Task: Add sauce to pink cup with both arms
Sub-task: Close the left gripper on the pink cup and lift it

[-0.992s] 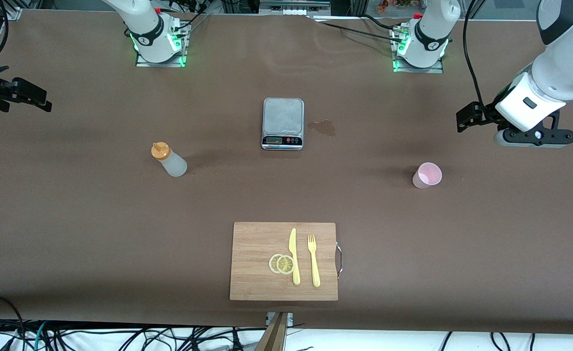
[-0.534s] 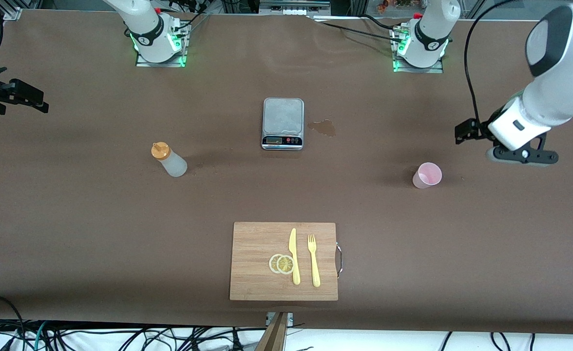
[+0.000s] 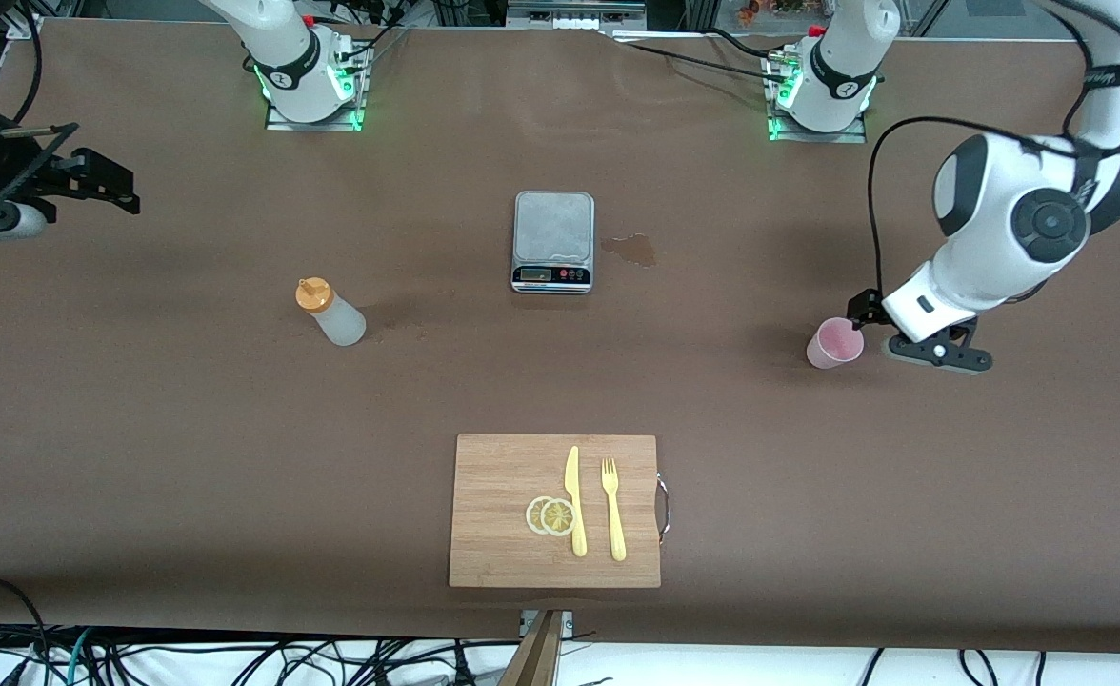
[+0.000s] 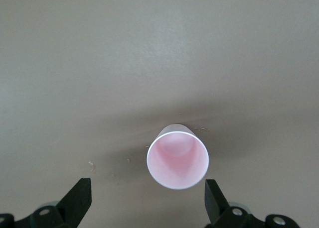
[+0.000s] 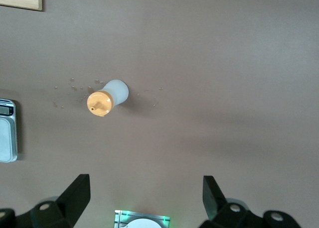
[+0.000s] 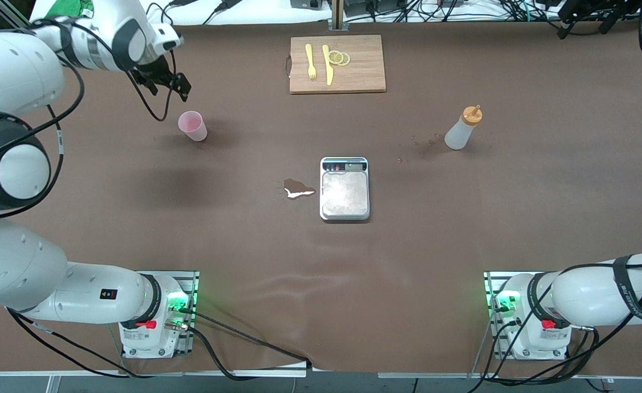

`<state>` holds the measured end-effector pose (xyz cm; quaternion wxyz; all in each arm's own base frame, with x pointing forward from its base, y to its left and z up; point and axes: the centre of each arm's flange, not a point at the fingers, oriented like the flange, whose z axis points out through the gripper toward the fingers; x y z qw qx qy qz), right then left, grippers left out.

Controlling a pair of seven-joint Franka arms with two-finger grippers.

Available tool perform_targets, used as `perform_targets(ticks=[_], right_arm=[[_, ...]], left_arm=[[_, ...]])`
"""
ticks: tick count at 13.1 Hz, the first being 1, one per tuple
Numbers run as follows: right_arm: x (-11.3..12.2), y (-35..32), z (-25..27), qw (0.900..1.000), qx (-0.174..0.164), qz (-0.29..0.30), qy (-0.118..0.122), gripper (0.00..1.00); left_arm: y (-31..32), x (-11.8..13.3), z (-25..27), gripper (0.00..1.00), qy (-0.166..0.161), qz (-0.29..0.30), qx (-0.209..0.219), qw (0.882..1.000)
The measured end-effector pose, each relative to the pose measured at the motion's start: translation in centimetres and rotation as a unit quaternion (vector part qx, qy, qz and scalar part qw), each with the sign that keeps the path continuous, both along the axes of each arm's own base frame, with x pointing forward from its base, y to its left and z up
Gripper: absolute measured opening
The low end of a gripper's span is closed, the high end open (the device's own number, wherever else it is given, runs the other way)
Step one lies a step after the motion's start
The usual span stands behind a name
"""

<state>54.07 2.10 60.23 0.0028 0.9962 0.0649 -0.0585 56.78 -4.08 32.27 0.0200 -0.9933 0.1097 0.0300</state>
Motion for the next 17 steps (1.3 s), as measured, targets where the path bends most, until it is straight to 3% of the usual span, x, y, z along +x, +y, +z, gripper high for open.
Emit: perform_targets(ticks=[7,15,17], right_arm=[[-0.6,2.9,-0.2,1.000,-0.008,-0.003,0.009,1.00],[0.6,1.6,-1.1,1.000,-0.010,-0.023,-0.002,1.00],[0.7,1.6,-1.3,1.000,-0.011,-0.023,0.001,1.00]], left_arm=[[0.2,-0.8,-7.6,0.96,0.000,-0.035,0.012,0.999],[0.6,-1.0,-8.7,0.06,0.001,-0.037,0.010,0.999],[0.3,-0.7,-7.8,0.04,-0.007,-0.040,0.010,0.999]])
